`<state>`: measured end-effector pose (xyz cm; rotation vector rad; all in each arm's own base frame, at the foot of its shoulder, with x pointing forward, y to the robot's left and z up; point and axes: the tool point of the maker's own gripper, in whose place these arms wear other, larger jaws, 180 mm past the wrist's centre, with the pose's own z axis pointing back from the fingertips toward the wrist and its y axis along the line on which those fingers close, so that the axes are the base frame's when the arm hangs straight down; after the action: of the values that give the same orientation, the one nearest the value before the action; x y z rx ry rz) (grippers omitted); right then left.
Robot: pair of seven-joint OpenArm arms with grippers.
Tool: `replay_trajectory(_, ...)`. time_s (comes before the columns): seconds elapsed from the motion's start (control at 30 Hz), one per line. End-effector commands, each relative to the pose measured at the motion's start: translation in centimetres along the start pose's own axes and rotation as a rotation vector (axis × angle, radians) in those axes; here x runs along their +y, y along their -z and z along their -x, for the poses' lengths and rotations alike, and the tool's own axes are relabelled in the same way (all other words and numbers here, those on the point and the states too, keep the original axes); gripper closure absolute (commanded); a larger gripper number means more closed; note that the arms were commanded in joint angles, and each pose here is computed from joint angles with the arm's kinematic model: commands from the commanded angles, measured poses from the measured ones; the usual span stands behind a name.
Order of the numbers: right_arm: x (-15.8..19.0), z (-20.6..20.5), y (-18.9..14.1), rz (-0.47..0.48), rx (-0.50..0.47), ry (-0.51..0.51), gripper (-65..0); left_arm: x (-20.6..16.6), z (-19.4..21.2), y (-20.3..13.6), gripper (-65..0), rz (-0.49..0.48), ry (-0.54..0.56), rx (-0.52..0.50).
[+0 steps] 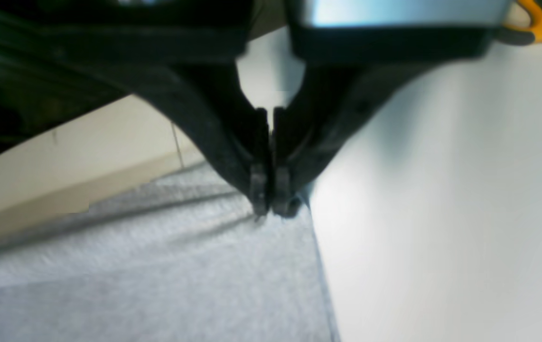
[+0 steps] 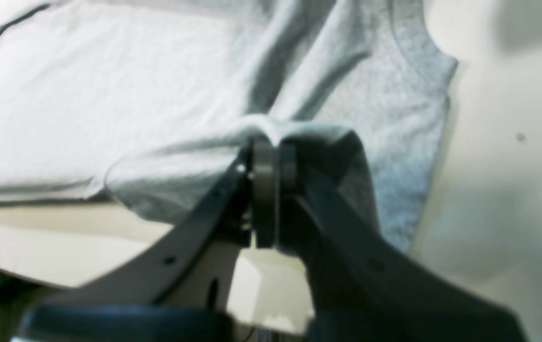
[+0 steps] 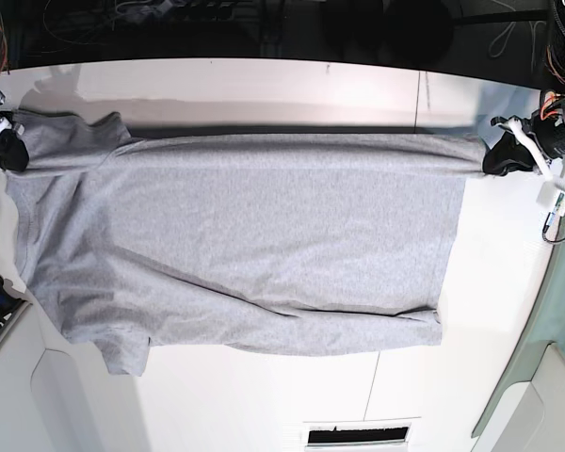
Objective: Layout the t-shirt on the table in an organized manner, then fold the t-shirt properly
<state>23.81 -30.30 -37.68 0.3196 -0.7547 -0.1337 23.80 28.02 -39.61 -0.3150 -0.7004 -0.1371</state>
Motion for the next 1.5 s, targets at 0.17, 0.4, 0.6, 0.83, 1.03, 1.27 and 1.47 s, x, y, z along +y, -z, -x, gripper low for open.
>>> replay_trajectory(0.17, -0.8, -3.8, 2.7, 0.008, -0.082, 0.005, 0.0, 2.4, -3.4, 0.7, 0.0, -0.022, -0.042, -0.083)
replay_trajectory(0.4, -0.9, -6.0, 5.4, -0.012, -0.095, 0.05, 0.0, 2.2, -4.0, 3.8, 0.0, -0.002, -0.032, -0.086)
replay_trajectory(0.6, -1.6, -5.5, 6.2, 0.001, -0.097, 0.076, 0.0, 2.0, -5.2, 5.4, 0.0, 0.007, -0.004, -0.077)
replay_trajectory(0.83, -2.2, -4.3, 6.3, 0.021, -0.07, 0.095, -7.3, 2.0, -9.0, 5.4, -0.3, 0.008, 0.021, -0.146)
replay_trajectory(1.03, -2.2, -4.3, 6.3, 0.017, -0.074, 0.099, -31.9, 1.3, -8.5, 5.9, -22.4, 0.027, 0.021, -0.135)
replay_trajectory(1.27, -3.7, -5.0, 5.0, 0.046, -0.113, 0.153, -32.6, 0.6, -7.3, 5.8, -31.8, 0.08, -0.029, -0.056)
replay_trajectory(1.47, -7.4, -6.0, 1.8, 0.128, -0.205, 0.241, -32.6, -1.0, -7.6, 5.1, -31.8, 0.189, -0.136, -0.069)
